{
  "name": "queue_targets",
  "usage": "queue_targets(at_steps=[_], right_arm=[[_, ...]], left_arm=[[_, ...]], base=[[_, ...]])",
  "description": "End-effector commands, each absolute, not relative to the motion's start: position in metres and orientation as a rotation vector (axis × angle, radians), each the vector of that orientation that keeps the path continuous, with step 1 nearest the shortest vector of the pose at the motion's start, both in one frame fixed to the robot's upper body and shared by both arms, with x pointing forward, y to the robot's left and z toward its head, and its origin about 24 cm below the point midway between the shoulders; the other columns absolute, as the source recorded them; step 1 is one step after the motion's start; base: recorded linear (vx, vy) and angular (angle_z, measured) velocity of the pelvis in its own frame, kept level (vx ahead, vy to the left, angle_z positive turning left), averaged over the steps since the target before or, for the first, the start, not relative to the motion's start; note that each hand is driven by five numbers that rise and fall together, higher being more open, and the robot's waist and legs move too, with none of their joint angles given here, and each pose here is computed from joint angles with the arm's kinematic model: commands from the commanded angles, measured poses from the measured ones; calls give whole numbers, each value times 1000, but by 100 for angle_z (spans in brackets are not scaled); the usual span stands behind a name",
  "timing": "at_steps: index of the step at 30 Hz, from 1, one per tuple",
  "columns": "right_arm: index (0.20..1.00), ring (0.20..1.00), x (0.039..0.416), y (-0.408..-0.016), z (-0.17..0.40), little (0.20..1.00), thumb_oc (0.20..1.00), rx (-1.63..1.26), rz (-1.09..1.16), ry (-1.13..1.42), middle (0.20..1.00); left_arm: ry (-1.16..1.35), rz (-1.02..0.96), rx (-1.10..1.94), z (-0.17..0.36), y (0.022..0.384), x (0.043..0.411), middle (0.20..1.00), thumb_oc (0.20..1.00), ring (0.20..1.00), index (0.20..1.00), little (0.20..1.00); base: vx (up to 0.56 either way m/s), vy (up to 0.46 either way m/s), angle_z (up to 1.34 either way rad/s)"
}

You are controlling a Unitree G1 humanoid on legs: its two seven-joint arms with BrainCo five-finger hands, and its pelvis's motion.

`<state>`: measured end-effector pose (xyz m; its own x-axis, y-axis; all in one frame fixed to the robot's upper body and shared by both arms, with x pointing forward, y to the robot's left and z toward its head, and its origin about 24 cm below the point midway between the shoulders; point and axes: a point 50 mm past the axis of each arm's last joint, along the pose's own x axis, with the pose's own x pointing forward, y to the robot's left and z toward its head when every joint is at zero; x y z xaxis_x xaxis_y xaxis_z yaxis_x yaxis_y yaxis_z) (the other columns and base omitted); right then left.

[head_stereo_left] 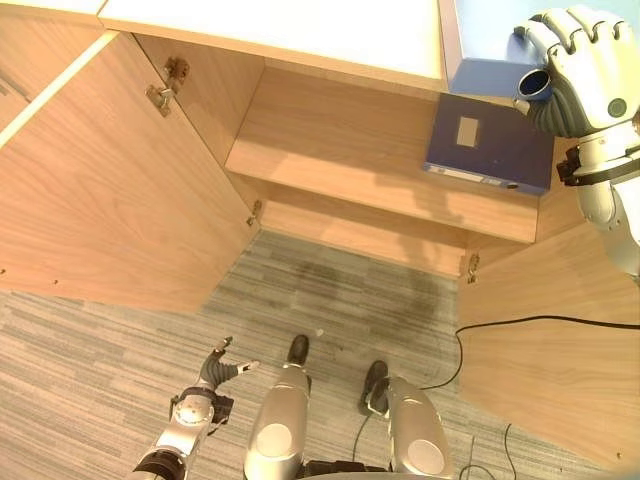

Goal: Put the empty folder in the office cabinet

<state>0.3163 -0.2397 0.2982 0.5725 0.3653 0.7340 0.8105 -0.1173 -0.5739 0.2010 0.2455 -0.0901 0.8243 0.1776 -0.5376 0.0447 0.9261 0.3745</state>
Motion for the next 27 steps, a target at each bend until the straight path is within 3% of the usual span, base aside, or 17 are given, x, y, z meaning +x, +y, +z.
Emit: queue_targets(at_steps=[1, 13, 27], right_arm=[[200, 200, 320, -245, 310, 200, 200, -1671, -555, -943, 200], [200, 200, 309, -241, 306, 200, 200, -1615, -537, -981, 200], [200, 200, 277, -227, 327, 200, 200, -1417, -527, -1148, 200]], left_arm=[[578, 72, 415, -85, 253, 197, 1000, 1000, 1000, 1000, 1000], [629, 59, 420, -93, 252, 187, 1000, 1000, 1000, 1000, 1000], [783, 75, 382, -118, 247, 151, 1000, 1000, 1000, 1000, 1000]], base=[[0, 0, 0], [79, -10, 9], [58, 10, -3]])
